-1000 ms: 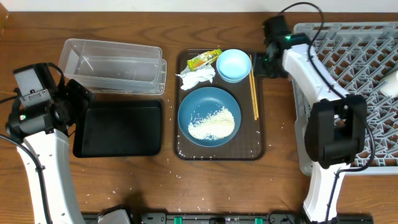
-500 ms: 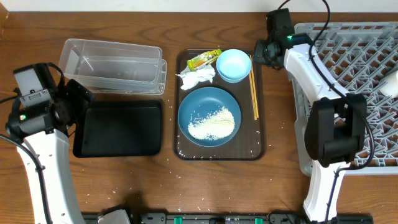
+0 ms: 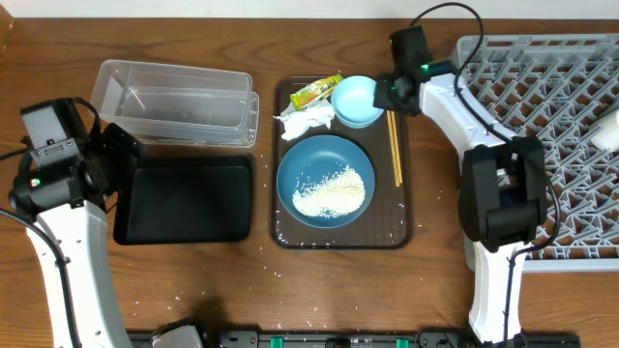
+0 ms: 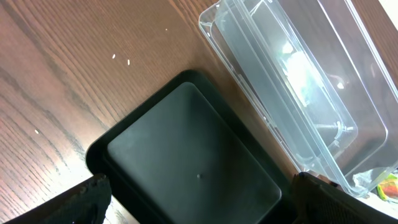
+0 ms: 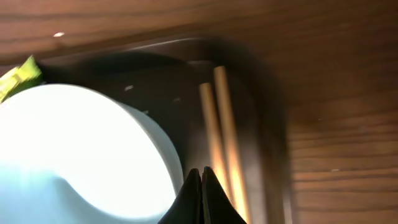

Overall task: Sort waste into correct bins and load items into the dishwasher rack
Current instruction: 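Reach the right gripper to the wooden chopsticks and grasp one, then carry the chopstick to the dish rack and insert it upright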

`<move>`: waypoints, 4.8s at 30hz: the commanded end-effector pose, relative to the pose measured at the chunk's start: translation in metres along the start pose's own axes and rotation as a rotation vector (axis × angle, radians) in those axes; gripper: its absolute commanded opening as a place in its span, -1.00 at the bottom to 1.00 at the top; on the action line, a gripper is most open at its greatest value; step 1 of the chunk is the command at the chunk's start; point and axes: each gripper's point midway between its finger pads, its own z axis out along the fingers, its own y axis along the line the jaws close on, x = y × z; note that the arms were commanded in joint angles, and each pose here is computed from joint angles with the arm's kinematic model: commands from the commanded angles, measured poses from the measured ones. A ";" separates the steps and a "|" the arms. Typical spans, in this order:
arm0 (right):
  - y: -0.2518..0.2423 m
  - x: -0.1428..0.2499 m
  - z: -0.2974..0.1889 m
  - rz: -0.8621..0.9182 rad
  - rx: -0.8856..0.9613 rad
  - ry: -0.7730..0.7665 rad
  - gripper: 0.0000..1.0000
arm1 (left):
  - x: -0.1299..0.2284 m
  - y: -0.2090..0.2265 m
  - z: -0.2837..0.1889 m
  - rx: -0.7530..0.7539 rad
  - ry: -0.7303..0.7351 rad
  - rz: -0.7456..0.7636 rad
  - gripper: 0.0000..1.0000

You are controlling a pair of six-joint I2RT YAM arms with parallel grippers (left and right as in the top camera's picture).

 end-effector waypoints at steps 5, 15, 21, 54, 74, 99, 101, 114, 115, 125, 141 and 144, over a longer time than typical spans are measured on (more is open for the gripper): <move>0.013 0.018 0.003 -0.024 -0.007 0.053 -0.98 | -0.007 -0.001 -0.004 -0.001 -0.018 -0.005 0.91; -0.015 0.024 -0.014 -0.071 0.046 0.114 -0.56 | -0.007 -0.001 -0.004 -0.001 -0.018 -0.005 0.91; -0.018 0.041 -0.016 -0.171 0.026 0.195 -0.46 | -0.007 -0.001 -0.004 -0.001 -0.018 -0.005 0.91; -0.009 0.071 -0.010 -0.296 -0.002 0.286 -0.45 | -0.007 -0.001 -0.004 -0.001 -0.018 -0.005 0.91; -0.020 0.093 0.012 -0.311 0.043 0.329 -0.46 | -0.007 -0.001 -0.004 -0.001 -0.018 -0.005 0.91; -0.012 0.054 -0.042 -0.206 0.019 0.276 -0.98 | -0.007 -0.001 -0.004 -0.001 -0.018 -0.005 0.91; -0.015 0.033 -0.064 -0.210 0.009 0.229 -0.98 | -0.006 -0.001 -0.004 -0.001 -0.018 -0.005 0.91; -0.118 -0.061 -0.160 -0.132 0.053 -0.043 -0.98 | -0.007 -0.001 -0.004 -0.001 -0.018 -0.005 0.91; -0.126 -0.063 -0.159 -0.123 0.061 -0.043 -0.98 | -0.007 -0.001 -0.004 -0.001 -0.018 -0.005 0.91; -0.177 -0.073 -0.151 -0.068 0.120 -0.054 -0.98 | -0.007 -0.001 -0.004 -0.001 -0.018 -0.005 0.91; -0.175 -0.057 -0.130 -0.074 0.094 0.023 0.01 | -0.007 -0.001 -0.004 -0.001 -0.018 -0.005 0.91; -0.168 -0.057 -0.130 -0.073 0.053 0.025 0.24 | -0.007 -0.001 -0.004 -0.001 -0.018 -0.005 0.91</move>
